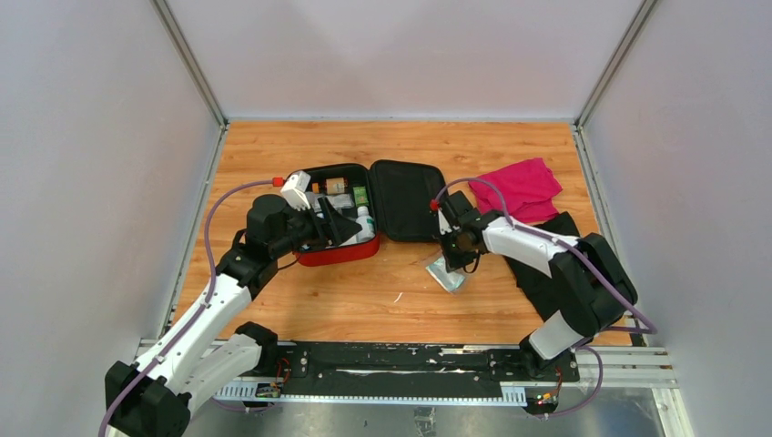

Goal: Organize the medicine kit

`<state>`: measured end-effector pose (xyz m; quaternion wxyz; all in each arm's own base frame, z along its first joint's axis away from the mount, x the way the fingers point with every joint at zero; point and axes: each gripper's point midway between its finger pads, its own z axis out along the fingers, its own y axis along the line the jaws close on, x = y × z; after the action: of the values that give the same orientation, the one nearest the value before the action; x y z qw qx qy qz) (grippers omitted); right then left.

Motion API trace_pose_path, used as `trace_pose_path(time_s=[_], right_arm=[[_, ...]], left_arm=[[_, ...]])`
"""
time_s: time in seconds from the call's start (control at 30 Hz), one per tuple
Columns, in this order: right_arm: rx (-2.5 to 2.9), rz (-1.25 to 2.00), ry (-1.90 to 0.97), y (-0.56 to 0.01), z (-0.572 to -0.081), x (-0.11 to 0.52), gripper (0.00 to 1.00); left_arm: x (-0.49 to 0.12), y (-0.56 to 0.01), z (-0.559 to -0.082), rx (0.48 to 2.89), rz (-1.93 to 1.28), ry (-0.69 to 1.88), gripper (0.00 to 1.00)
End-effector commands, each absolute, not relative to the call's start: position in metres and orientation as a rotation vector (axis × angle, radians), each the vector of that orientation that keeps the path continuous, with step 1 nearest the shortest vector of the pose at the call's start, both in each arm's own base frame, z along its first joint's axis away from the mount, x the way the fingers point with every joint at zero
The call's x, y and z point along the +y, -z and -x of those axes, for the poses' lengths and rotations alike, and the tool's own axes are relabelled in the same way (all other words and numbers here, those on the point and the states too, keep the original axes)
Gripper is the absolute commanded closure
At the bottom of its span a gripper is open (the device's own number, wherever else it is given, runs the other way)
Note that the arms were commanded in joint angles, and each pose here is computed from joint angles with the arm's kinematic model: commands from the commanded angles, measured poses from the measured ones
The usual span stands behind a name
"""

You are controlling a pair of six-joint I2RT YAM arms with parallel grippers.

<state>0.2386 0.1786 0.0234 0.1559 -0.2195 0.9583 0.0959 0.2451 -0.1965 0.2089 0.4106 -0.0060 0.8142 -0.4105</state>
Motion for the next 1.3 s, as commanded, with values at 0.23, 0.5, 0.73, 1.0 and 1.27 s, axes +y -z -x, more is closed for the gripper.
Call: trace_pose_path(time_s=[0.23,0.5,0.73,1.0,1.27], right_arm=[[2.506,0.414,-0.692,-0.124,-0.225,0.215,1.00],[2.237,0.203,-0.936,-0.215,-0.246,0.243,1.00],[2.200,0.204,-1.080,-0.243,-0.250,0.272,1.00],[2.171,0.257,-1.173,-0.259,-0.239,0.293,1.00],[2.163,0.277,-1.171,-0.260,-0.232,0.298,1.00]], left_arm=[[-0.218,-0.235,-0.243,1.973,0.043,1.212,0.26],[-0.244,-0.268,-0.241,1.926,0.045,1.273,0.23],[-0.269,-0.271,-0.240,1.945,0.032,1.288,0.22],[-0.287,-0.259,-0.241,2.003,0.017,1.286,0.28],[-0.294,-0.254,-0.241,2.031,0.005,1.292,0.60]])
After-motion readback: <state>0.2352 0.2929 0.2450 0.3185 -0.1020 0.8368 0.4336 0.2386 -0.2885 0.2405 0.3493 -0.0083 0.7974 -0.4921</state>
